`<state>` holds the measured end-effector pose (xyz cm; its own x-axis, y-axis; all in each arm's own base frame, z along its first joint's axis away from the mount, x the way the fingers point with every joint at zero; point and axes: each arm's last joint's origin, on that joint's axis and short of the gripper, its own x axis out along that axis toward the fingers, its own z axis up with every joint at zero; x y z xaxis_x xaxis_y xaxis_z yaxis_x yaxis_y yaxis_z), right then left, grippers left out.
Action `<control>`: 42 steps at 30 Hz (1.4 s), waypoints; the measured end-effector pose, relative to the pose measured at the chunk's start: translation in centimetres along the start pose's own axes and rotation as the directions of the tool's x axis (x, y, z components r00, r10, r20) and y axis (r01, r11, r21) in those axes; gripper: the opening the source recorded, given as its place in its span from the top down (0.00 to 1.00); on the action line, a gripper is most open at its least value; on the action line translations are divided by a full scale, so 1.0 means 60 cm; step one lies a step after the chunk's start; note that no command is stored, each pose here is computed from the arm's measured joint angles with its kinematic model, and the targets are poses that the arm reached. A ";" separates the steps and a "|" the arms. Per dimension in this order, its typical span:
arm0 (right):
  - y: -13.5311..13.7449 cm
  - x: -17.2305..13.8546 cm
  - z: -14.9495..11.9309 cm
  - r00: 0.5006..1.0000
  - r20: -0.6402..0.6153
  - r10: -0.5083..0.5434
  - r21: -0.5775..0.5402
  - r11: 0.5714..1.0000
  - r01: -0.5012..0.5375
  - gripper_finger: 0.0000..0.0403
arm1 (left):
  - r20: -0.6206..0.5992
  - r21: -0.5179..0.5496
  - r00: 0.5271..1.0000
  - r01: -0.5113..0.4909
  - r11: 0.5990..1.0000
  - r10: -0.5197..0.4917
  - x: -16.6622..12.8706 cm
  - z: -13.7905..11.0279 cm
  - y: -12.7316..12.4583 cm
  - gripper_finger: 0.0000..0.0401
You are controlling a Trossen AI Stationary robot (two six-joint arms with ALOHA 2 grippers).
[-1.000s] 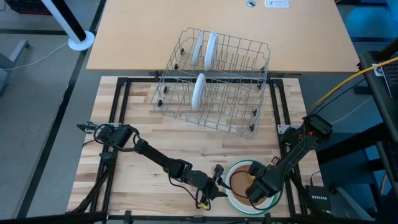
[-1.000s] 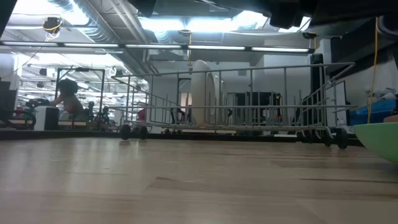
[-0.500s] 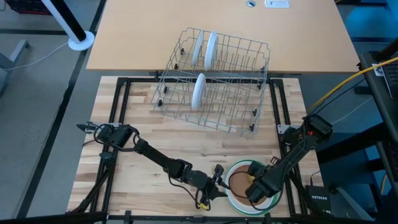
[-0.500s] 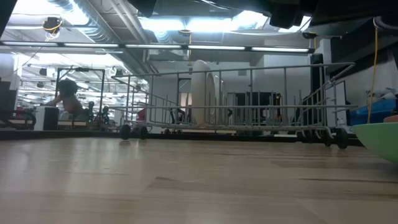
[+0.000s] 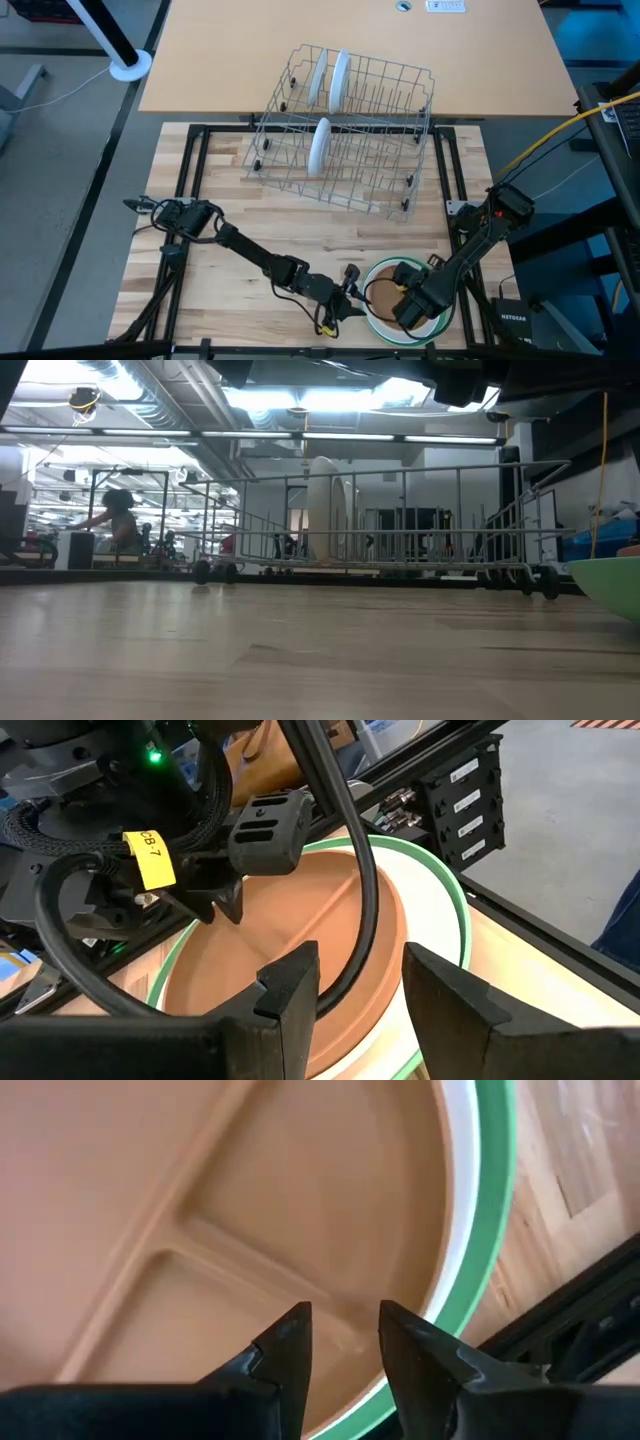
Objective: Sort dishes
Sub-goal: Put the brown plate into the gray dishwasher rack
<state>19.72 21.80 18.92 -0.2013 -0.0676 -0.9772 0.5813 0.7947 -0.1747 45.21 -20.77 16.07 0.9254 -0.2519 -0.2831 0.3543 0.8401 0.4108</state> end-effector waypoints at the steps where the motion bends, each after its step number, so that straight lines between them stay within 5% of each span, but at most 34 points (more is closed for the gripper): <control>1: -0.001 0.000 0.000 1.000 -0.002 -0.009 0.001 1.000 0.009 0.69 | 0.000 0.000 1.000 0.000 1.000 0.000 0.000 0.000 0.000 0.66; 8: -0.027 -0.003 -0.002 0.986 -0.006 -0.169 0.023 0.985 0.169 0.69 | -0.001 0.000 1.000 0.001 1.000 -0.001 0.000 0.000 0.000 0.66; 15: -0.010 -0.001 0.001 0.997 0.033 -0.063 0.010 0.998 0.063 0.69 | -0.001 0.000 1.000 0.001 1.000 -0.001 0.000 0.000 0.000 0.66; 42: 0.000 0.026 0.009 0.982 0.111 -0.156 -0.004 0.988 0.157 0.69 | -0.001 0.000 1.000 0.000 1.000 0.000 0.000 0.000 0.000 0.66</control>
<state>19.86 21.36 17.32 -0.2006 -0.2570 -0.9454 0.5390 0.7768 -0.3256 45.20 -20.79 16.05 0.9252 -0.2519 -0.2839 0.3548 0.8398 0.4109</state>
